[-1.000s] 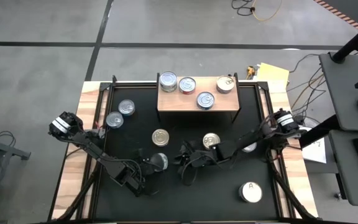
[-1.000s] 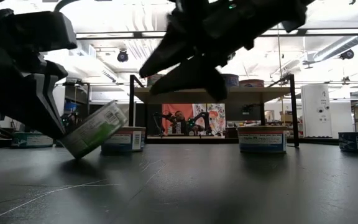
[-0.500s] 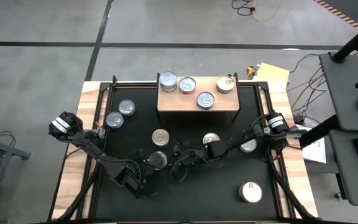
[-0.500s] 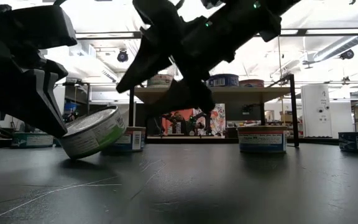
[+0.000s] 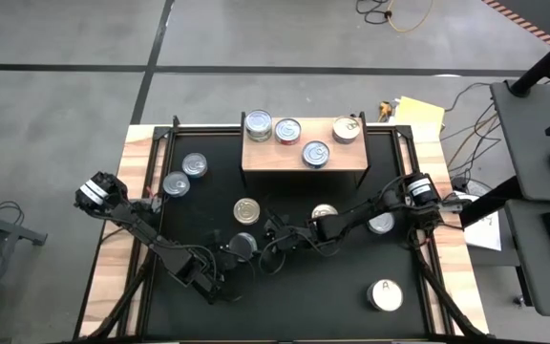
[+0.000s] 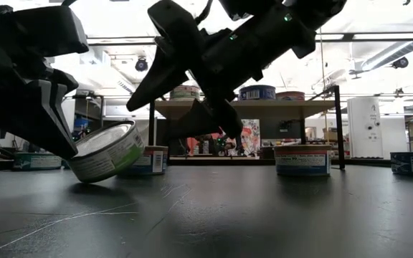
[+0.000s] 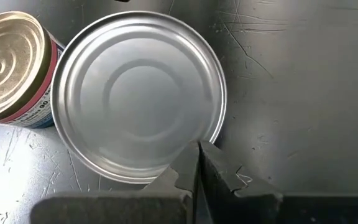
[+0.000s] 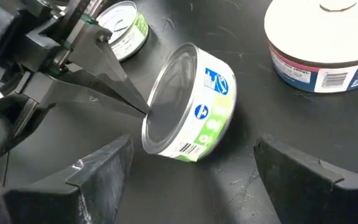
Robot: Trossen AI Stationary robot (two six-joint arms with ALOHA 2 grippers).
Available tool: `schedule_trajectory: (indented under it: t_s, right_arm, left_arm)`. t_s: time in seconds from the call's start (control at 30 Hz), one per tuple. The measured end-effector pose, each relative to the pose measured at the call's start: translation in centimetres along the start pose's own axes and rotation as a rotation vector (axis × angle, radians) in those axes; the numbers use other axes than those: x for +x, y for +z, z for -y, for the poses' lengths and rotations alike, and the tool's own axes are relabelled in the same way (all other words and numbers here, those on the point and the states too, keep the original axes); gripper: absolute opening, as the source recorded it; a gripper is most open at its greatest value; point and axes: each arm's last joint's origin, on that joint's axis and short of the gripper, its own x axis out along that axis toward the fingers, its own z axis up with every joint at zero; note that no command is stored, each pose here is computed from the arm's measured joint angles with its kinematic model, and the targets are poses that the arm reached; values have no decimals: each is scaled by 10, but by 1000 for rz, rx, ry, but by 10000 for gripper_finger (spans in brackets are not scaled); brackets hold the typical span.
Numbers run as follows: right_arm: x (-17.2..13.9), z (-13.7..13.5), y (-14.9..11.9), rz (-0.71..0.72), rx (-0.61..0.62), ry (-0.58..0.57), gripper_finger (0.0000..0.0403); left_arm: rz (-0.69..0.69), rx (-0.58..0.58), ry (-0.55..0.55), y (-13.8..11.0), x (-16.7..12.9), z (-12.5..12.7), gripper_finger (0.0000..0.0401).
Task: Stack canned seafood by type on shelf
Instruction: Stack the green white tuna can on top of the green white tuna can on the shelf
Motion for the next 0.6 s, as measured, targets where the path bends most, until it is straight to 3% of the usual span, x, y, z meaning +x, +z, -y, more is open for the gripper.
schedule_trajectory:
  t_s: [0.23,0.6]
  right_arm:
    - [9,4,-5,10,9,6,324]
    - [39,13,-10,18,36,144,310]
  left_arm:
    - [4,2,-4,0,0,0,0]
    - [10,1,-10,-3,2,0,0]
